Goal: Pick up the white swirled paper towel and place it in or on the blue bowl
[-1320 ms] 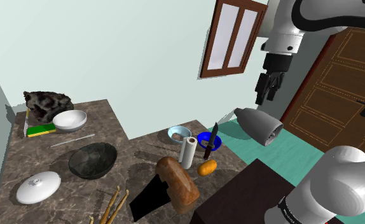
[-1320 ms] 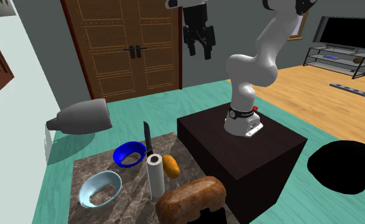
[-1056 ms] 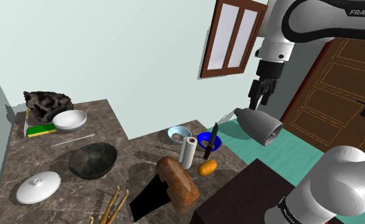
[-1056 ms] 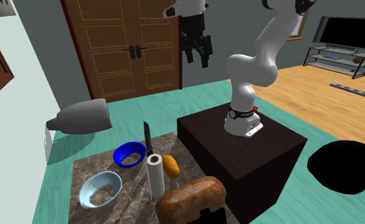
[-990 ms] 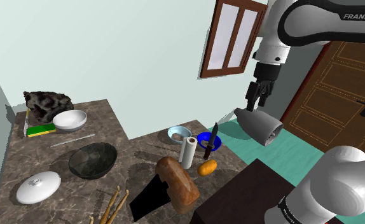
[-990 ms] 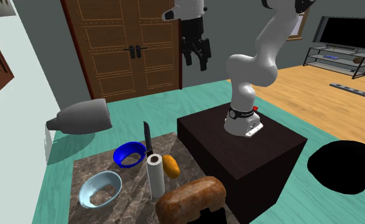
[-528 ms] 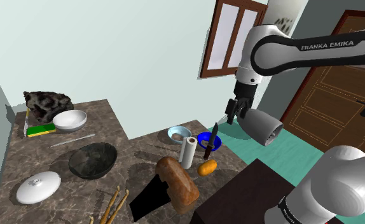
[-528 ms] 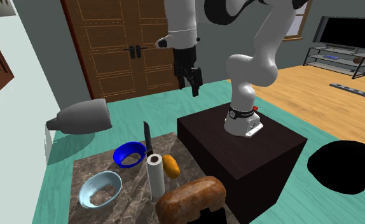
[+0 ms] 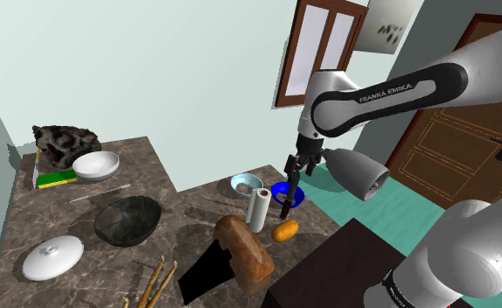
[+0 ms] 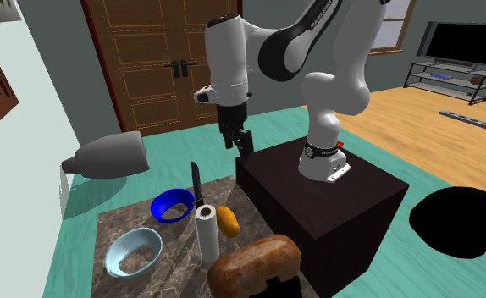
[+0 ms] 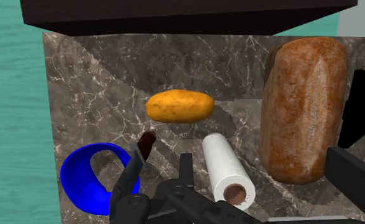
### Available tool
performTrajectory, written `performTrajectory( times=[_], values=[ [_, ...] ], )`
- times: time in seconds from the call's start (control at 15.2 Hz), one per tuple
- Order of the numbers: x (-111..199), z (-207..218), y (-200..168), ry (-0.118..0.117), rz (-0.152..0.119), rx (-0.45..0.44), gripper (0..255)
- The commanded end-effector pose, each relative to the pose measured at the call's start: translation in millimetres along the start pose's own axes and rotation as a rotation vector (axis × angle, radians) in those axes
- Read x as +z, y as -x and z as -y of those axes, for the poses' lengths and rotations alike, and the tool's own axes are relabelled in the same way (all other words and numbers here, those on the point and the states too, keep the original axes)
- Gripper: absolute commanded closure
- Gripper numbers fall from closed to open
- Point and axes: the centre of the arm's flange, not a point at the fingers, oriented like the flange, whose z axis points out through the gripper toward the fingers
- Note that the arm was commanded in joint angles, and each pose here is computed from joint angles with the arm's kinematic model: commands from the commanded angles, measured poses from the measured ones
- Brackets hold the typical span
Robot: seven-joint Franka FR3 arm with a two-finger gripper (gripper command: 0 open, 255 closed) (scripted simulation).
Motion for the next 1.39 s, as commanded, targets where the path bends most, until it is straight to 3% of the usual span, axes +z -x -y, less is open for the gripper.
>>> performTrajectory(
  times=[0.0,0.73,1.32],
  values=[
    [23,3,-15,0.004,-0.013,0.003,0],
    [135,22,-96,0.030,-0.067,0.020,0],
    [175,21,-98,0.030,-0.067,0.020,0]
  ],
)
